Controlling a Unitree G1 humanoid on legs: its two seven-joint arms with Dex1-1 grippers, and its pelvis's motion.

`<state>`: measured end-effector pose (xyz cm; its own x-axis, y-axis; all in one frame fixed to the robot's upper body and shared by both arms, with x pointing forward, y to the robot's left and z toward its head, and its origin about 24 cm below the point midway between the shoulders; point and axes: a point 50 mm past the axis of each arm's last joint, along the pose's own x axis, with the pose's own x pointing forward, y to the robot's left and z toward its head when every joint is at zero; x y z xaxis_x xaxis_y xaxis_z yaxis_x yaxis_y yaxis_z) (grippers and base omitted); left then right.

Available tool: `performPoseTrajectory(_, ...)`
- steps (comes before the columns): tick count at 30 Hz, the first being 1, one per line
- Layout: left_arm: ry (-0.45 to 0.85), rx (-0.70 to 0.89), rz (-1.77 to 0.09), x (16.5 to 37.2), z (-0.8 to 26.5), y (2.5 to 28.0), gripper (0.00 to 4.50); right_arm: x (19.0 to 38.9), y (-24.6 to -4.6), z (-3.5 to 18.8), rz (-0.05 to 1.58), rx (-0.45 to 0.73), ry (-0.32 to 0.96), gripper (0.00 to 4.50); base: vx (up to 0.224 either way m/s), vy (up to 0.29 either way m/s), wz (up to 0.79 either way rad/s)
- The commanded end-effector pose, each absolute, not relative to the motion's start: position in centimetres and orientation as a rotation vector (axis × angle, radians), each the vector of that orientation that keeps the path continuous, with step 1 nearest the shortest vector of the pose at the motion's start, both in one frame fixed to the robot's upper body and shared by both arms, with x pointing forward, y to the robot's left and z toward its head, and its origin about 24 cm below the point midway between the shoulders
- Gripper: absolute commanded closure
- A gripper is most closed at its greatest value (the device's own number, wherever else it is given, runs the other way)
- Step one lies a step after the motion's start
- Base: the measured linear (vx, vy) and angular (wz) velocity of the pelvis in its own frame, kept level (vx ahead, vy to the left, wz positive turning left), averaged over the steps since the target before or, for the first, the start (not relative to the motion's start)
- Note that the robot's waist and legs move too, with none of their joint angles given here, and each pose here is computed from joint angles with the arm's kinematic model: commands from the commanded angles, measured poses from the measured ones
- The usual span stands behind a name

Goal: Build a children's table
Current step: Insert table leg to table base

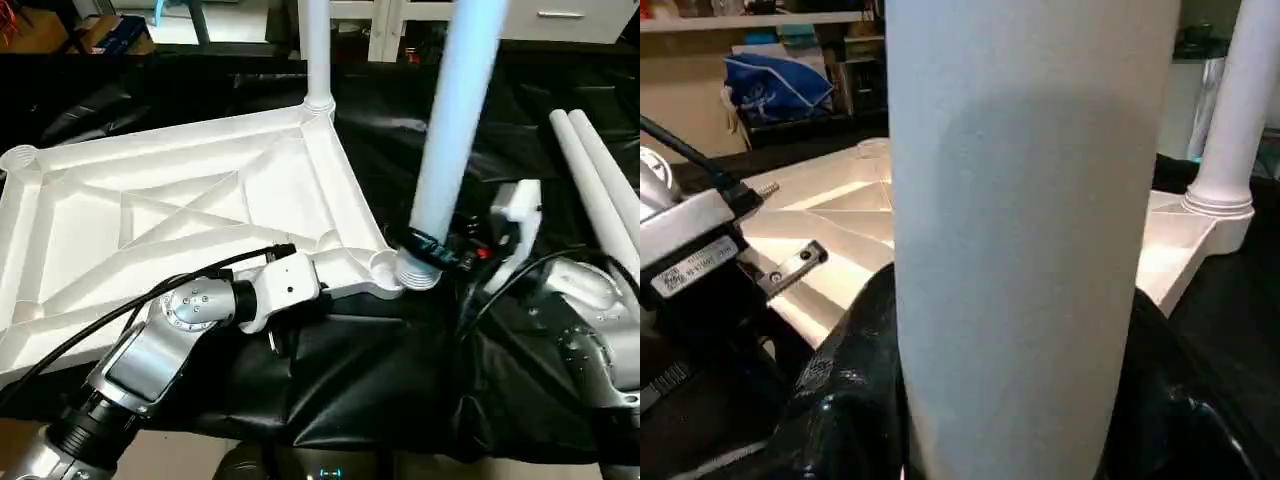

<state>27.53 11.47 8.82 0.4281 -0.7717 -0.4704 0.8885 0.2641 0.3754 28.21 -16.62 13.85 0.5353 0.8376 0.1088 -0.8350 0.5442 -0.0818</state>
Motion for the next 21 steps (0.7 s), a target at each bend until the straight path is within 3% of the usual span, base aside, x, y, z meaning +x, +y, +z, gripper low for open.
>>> performPoseTrajectory(1,0.367,0.644,-1.139,27.1,6.2,12.4,4.44,28.2,-17.0,14.8,0.992,-0.006,-0.187,2.64,0.0,0.0,0.0)
performPoseTrajectory(8,0.391,0.636,-1.168,26.7,5.8,12.0,4.44,28.3,-16.4,14.8,1.035,0.006,-0.184,2.64,0.0,0.0,0.0)
performPoseTrajectory(21,0.385,0.57,-1.244,25.9,6.3,11.1,4.44,28.4,-15.5,12.7,1.095,-0.042,-0.136,2.64,0.0,0.0,0.0)
